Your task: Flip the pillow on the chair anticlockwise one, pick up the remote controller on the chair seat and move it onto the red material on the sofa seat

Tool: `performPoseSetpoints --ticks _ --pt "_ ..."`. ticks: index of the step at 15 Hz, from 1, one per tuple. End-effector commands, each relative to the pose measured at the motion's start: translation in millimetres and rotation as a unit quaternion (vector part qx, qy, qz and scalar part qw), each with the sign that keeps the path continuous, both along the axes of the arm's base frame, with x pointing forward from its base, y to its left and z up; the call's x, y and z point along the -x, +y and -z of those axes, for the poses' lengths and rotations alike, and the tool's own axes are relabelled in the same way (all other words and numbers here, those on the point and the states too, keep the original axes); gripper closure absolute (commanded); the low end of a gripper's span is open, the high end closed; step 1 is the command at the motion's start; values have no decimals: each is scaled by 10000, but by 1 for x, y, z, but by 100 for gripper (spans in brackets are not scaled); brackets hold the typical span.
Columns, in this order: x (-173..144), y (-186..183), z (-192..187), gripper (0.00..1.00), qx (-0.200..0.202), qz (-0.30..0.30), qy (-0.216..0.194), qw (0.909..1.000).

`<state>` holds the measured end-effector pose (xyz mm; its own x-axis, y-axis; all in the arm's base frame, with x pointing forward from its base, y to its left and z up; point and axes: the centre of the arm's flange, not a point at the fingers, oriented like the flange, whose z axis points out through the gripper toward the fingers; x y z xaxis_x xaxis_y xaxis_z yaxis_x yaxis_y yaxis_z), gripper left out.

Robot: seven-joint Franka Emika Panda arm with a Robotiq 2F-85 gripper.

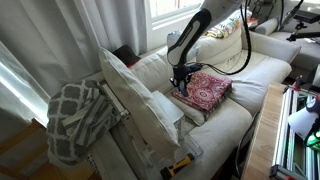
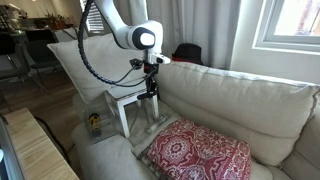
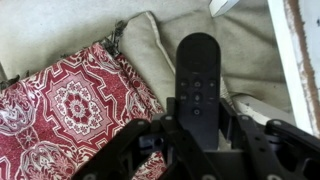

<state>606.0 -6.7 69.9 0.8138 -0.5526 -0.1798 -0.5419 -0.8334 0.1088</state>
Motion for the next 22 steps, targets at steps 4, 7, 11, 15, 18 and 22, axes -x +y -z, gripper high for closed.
performPoseSetpoints --ticks 4,7,11,15,18,22 --pt "2 -2 1 58 -13 44 -23 10000" --pt "2 0 0 58 -20 42 -31 10000" --pt "-23 -51 24 83 154 -47 581 9982" --pt "-28 -112 60 83 387 -753 1102 9903" --pt "-28 -137 92 83 416 -1192 1304 9834" --pt "-34 -152 134 83 407 -1452 1371 9790"
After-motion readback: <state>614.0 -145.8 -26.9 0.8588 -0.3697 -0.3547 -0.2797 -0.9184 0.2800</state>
